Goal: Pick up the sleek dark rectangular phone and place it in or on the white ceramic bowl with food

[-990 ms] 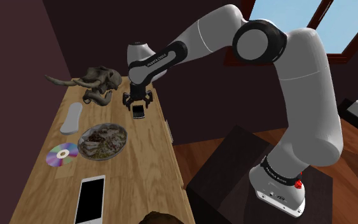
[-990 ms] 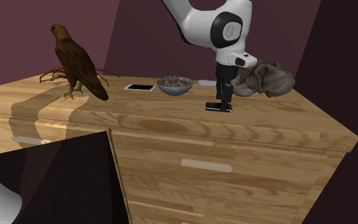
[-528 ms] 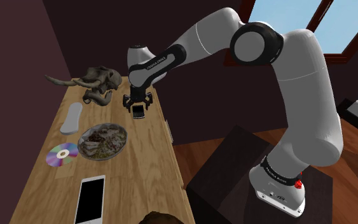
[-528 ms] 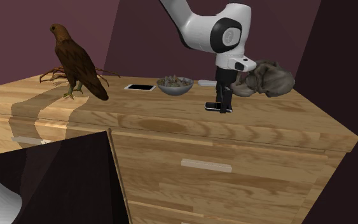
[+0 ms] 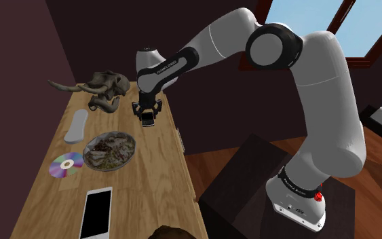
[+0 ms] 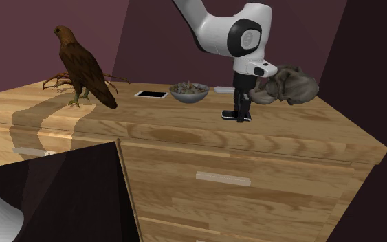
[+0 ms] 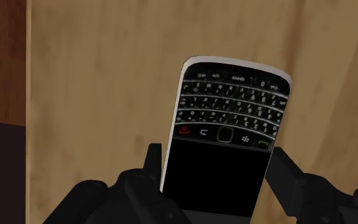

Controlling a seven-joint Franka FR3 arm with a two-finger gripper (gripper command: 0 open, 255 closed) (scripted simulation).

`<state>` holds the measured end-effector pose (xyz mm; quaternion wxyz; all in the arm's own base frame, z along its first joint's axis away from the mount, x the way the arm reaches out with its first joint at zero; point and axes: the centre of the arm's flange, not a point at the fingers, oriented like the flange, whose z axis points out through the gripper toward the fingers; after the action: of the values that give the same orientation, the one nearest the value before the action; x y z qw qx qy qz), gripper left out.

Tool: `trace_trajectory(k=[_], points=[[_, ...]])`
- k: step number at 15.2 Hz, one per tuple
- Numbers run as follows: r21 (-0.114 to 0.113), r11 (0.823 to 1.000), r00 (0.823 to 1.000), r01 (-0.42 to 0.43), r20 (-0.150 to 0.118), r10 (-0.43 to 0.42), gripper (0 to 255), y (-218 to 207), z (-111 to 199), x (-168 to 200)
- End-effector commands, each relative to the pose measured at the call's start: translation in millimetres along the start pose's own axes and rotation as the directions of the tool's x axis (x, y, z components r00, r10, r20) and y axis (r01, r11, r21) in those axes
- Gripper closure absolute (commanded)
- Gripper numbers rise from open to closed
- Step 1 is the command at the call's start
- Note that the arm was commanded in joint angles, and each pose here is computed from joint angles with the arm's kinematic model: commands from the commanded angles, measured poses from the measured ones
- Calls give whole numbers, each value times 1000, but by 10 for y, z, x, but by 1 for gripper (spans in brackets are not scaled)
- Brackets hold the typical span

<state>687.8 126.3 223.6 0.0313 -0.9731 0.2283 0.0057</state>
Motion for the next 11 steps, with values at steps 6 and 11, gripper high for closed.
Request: trace_trajectory(k=[6, 11], points=[[-1, 1000, 1000, 0, 2, 0, 255, -8, -94, -6], [-1, 1000, 1000, 0, 2, 0, 255, -23, -358, -13]])
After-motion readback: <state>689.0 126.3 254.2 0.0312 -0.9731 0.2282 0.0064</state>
